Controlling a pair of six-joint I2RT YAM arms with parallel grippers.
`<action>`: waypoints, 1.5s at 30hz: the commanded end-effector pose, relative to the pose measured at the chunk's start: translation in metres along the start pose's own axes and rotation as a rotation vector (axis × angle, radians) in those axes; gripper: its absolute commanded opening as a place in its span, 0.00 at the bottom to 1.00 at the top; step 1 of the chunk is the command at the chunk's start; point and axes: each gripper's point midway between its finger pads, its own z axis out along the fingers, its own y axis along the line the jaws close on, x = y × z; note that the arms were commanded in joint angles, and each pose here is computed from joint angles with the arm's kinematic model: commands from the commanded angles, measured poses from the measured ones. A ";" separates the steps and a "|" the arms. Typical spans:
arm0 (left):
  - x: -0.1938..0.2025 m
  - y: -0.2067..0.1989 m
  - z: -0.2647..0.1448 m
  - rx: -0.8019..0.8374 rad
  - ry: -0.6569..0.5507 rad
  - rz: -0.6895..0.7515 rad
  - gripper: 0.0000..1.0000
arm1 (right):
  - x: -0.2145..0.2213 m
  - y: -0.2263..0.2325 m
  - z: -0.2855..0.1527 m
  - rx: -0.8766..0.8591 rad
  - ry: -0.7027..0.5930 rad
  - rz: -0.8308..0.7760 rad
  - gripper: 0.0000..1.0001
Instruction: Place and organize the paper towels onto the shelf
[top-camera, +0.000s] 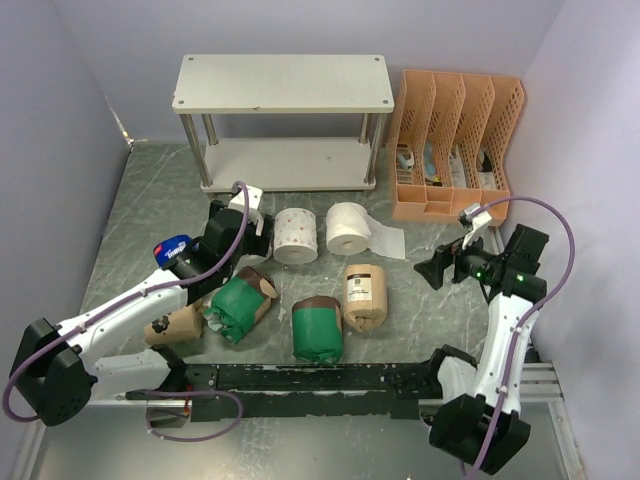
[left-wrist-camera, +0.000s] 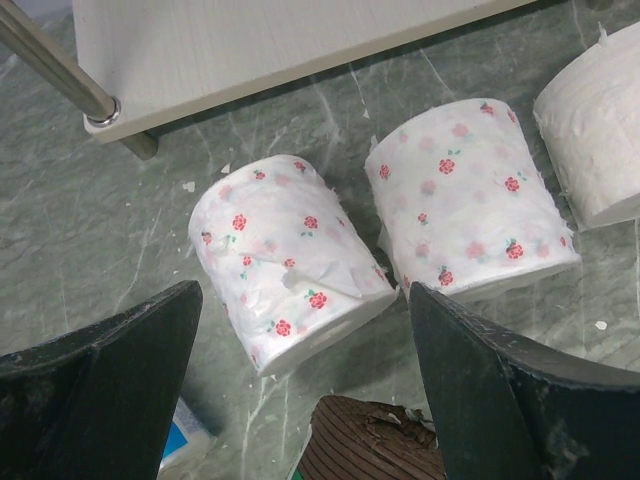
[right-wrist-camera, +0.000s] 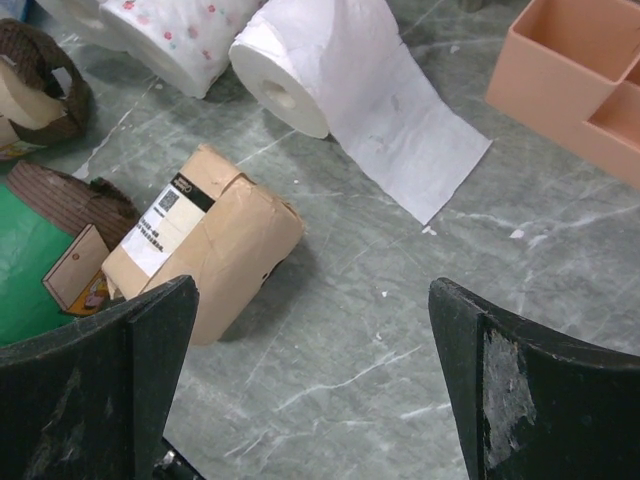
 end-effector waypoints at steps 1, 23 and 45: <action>-0.018 0.010 -0.004 -0.038 -0.057 -0.001 0.96 | 0.004 0.005 0.005 -0.104 0.033 -0.006 1.00; 0.004 0.022 0.013 -0.113 0.006 0.066 0.96 | -0.071 -0.003 0.124 -0.021 0.172 -0.432 0.93; -0.019 0.074 0.000 -0.409 -0.024 -0.075 0.96 | 0.002 0.006 0.225 -0.037 0.443 -0.475 0.93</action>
